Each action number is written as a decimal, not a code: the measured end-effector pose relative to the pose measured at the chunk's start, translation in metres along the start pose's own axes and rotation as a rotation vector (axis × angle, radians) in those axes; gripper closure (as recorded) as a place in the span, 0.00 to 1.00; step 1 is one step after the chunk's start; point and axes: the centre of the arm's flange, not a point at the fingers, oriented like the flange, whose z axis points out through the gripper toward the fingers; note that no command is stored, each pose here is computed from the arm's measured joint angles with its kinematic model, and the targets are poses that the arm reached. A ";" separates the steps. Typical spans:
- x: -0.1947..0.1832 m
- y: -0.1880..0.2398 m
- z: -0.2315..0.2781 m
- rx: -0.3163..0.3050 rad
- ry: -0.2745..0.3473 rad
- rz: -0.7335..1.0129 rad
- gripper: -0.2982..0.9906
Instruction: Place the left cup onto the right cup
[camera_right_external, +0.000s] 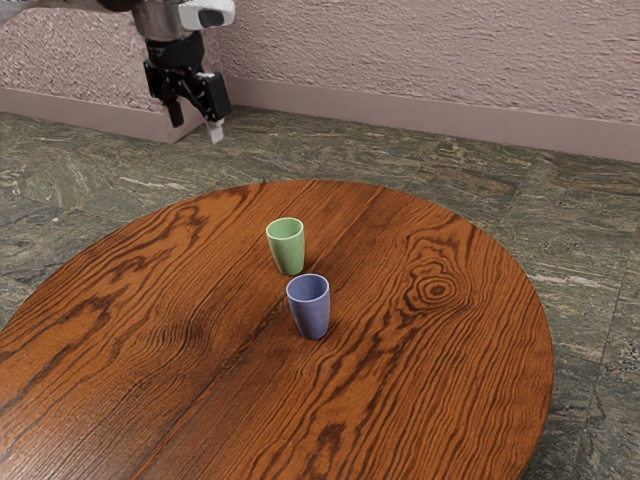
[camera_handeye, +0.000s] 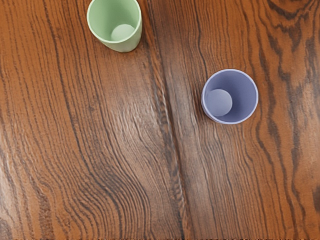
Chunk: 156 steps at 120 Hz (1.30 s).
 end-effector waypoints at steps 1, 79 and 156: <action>0.000 0.000 0.000 0.000 -0.001 0.000 0.24; 0.071 -0.113 0.212 -0.050 -0.071 -0.166 0.24; 0.119 -0.070 0.266 -0.112 0.026 -0.110 0.24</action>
